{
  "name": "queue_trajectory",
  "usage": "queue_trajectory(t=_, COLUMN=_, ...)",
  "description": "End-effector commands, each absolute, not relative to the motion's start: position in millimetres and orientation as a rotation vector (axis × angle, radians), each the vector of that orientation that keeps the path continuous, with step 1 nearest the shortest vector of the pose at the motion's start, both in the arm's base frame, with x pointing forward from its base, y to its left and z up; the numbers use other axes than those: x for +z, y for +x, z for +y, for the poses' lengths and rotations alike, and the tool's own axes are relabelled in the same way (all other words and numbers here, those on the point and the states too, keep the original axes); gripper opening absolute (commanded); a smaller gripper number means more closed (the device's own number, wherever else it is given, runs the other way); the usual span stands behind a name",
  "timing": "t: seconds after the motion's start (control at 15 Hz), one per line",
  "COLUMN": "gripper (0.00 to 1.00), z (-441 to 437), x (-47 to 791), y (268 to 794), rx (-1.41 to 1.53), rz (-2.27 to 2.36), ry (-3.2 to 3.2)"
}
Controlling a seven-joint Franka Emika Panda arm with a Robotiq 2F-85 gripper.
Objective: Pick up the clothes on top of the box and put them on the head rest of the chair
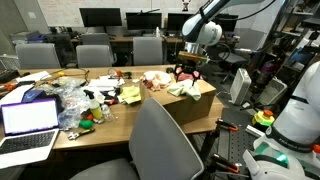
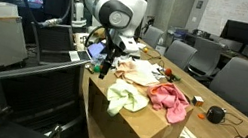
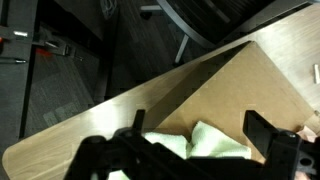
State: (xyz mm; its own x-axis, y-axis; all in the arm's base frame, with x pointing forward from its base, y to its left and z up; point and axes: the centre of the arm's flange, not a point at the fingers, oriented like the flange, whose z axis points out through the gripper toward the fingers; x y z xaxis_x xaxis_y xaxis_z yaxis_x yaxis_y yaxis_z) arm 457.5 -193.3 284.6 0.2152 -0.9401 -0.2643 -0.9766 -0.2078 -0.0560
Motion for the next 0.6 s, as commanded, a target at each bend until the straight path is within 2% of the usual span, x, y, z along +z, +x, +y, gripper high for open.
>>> queue_trajectory(t=0.0, gripper=1.00, z=-198.9, x=286.8, y=452.9, rx=0.275, rz=1.854, ry=-2.279)
queue_trajectory(t=0.53, gripper=1.00, z=-206.7, x=270.6, y=461.8, rx=0.276, rz=1.944, ry=-2.271)
